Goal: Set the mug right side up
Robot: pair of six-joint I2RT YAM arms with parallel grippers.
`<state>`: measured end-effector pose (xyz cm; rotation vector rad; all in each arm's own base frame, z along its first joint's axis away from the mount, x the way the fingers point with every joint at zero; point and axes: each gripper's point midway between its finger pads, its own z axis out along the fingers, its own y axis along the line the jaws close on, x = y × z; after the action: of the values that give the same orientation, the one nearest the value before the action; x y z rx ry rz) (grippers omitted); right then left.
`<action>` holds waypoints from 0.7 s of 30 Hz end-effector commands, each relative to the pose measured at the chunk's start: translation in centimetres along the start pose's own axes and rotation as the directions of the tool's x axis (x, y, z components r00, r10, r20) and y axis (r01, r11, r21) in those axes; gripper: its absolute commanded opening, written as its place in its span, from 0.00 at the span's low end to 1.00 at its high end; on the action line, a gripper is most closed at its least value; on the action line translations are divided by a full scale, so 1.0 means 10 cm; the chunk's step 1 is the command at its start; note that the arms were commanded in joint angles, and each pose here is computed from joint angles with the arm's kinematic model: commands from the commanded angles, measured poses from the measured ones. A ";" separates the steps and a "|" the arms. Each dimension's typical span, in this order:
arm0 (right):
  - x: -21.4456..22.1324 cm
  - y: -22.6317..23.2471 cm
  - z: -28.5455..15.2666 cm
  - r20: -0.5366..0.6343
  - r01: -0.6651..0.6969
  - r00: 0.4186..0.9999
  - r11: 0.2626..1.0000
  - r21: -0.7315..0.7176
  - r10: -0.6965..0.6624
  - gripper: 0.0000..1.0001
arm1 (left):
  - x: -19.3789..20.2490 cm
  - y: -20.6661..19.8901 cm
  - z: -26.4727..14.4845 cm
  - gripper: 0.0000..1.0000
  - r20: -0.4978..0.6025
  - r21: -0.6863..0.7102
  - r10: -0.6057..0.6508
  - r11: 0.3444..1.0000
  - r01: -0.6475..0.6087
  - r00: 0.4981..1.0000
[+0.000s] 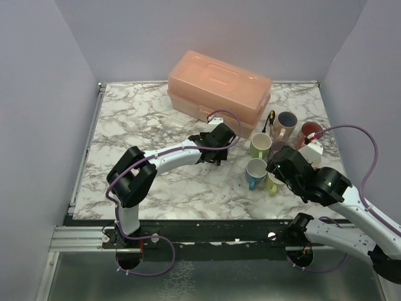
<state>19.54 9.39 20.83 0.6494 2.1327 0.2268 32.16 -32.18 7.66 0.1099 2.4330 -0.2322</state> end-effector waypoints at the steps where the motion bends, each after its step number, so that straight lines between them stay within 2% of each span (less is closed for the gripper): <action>1: 0.05 0.02 0.05 -0.014 -0.018 1.000 1.000 0.002 0.018 0.61 | -0.03 -0.01 -0.09 0.55 -0.005 0.035 0.056 0.998 -0.056 0.998; 5: 0.07 0.05 0.05 -0.022 -0.020 1.000 1.000 -0.004 0.020 0.61 | -0.01 -0.05 -0.06 0.46 -0.012 0.054 0.073 0.996 -0.072 0.997; 10: 0.08 0.08 0.06 -0.026 -0.023 0.999 1.000 -0.016 0.022 0.61 | 0.02 -0.02 0.05 0.43 -0.007 0.027 0.073 0.997 -0.073 0.997; 16: 0.08 0.12 0.06 -0.032 -0.019 0.999 0.999 -0.026 0.018 0.60 | -0.03 -0.02 0.10 0.29 0.011 0.006 0.076 0.997 -0.076 0.997; 18: 0.08 0.13 0.05 -0.034 -0.022 0.999 0.999 -0.029 0.021 0.60 | -0.05 -0.01 0.10 0.20 0.020 0.002 0.080 0.997 -0.080 0.997; 20: 0.07 0.14 0.05 -0.033 -0.025 0.999 0.999 -0.037 0.024 0.60 | -0.07 -0.01 0.09 0.04 0.028 0.002 0.089 0.996 -0.089 0.996; 21: 0.07 0.15 0.05 -0.032 -0.023 0.999 0.999 -0.040 0.022 0.61 | -0.08 -0.01 0.09 0.00 0.033 0.003 0.091 0.996 -0.091 0.995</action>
<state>19.93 10.71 20.42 0.6443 2.1537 0.2678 32.28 -32.53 6.95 0.2149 2.4300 -0.2216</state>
